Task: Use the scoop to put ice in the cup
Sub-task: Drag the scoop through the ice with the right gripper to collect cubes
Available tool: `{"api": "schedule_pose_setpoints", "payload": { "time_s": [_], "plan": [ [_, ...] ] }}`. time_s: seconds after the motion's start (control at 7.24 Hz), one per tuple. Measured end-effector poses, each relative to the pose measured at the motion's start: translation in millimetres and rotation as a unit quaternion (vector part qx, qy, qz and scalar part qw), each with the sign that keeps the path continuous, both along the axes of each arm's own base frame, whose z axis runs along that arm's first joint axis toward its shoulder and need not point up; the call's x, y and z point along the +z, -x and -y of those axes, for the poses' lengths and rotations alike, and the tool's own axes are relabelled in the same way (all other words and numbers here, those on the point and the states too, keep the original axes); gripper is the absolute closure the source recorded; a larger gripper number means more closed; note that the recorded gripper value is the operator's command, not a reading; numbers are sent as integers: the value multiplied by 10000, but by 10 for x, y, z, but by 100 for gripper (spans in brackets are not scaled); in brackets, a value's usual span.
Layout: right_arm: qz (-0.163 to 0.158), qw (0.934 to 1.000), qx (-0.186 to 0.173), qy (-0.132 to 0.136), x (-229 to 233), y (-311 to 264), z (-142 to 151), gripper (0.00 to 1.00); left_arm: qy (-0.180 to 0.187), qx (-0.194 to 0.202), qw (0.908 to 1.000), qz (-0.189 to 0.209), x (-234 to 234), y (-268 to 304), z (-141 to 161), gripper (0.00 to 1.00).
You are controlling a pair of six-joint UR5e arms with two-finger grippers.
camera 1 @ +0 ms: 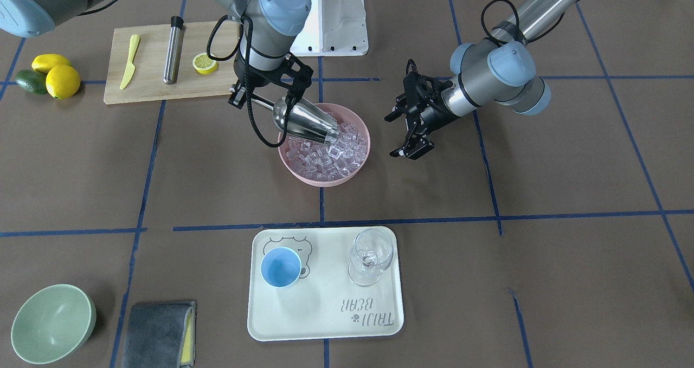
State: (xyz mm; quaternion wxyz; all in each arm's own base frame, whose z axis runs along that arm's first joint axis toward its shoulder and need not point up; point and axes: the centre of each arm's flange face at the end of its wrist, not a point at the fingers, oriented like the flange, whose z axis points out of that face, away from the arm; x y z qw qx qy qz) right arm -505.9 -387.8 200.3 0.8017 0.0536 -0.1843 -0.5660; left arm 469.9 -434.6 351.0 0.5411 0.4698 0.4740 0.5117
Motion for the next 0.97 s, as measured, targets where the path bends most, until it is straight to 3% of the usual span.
{"api": "schedule_pose_setpoints", "payload": {
  "time_s": [0.97],
  "plan": [
    [312, 9989, 206, 299, -10, -20, 63, 100, -45, -15, 10000, -50, -51, 69, 13, 0]
  ]
}}
